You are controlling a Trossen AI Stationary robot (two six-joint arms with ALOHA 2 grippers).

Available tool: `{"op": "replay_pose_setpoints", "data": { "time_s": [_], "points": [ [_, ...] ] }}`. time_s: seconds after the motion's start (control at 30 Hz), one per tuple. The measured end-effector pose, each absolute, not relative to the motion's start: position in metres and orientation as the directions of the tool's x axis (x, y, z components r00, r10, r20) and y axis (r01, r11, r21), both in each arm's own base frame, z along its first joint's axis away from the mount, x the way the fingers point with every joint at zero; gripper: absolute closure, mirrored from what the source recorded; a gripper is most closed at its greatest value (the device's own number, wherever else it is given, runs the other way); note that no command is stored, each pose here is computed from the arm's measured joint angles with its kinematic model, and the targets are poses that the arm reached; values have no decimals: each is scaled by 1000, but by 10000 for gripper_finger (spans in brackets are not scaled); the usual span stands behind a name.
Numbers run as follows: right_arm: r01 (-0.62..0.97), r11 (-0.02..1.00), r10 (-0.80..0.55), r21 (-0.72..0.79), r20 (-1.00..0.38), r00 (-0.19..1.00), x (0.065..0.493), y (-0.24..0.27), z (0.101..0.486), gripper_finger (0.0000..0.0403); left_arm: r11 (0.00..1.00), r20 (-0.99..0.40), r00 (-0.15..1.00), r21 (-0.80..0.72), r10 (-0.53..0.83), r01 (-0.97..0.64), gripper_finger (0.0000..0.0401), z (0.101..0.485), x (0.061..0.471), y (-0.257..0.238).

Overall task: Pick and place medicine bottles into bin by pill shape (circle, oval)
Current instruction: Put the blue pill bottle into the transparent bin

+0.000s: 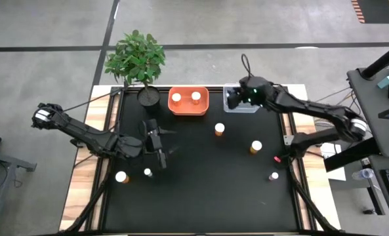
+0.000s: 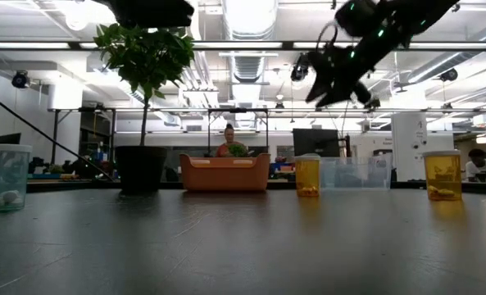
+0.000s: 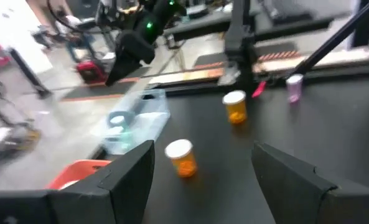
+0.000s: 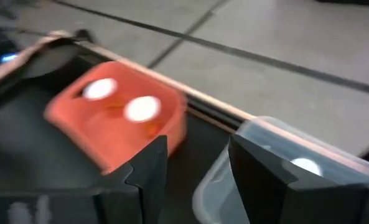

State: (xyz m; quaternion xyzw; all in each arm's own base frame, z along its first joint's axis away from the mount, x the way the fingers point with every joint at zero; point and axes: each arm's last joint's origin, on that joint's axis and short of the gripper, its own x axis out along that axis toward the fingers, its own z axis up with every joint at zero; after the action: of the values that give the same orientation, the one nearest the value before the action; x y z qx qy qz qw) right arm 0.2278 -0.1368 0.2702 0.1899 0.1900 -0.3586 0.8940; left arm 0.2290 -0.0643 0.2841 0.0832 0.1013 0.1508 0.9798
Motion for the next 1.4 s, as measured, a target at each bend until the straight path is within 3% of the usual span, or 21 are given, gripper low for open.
{"op": "replay_pose_setpoints", "data": {
  "time_s": [0.37,0.6,0.87,1.03,1.2,1.4],
  "points": [
    [414,905,-349,100,-383,855,227,-54,274,250,954,-201,951,-141,235,-265,151,277,236,-72],
    [294,955,-271,34,-295,916,230,-32,265,252,947,-282,950,-246,133,-205,151,260,251,-85],
    [226,974,-225,-22,-221,949,227,-21,259,252,934,-336,940,-313,62,-174,151,281,268,-93],
    [213,977,-211,-11,-220,952,219,-17,255,252,872,-503,864,-409,32,-270,151,287,270,-96],
    [209,978,-209,-21,-194,958,210,-16,256,252,769,-667,739,-522,-98,-370,151,285,271,-102],
    [212,977,-210,-7,-188,960,201,-16,253,252,638,-764,583,-599,-276,-483,152,275,275,-114]
  ]
}}
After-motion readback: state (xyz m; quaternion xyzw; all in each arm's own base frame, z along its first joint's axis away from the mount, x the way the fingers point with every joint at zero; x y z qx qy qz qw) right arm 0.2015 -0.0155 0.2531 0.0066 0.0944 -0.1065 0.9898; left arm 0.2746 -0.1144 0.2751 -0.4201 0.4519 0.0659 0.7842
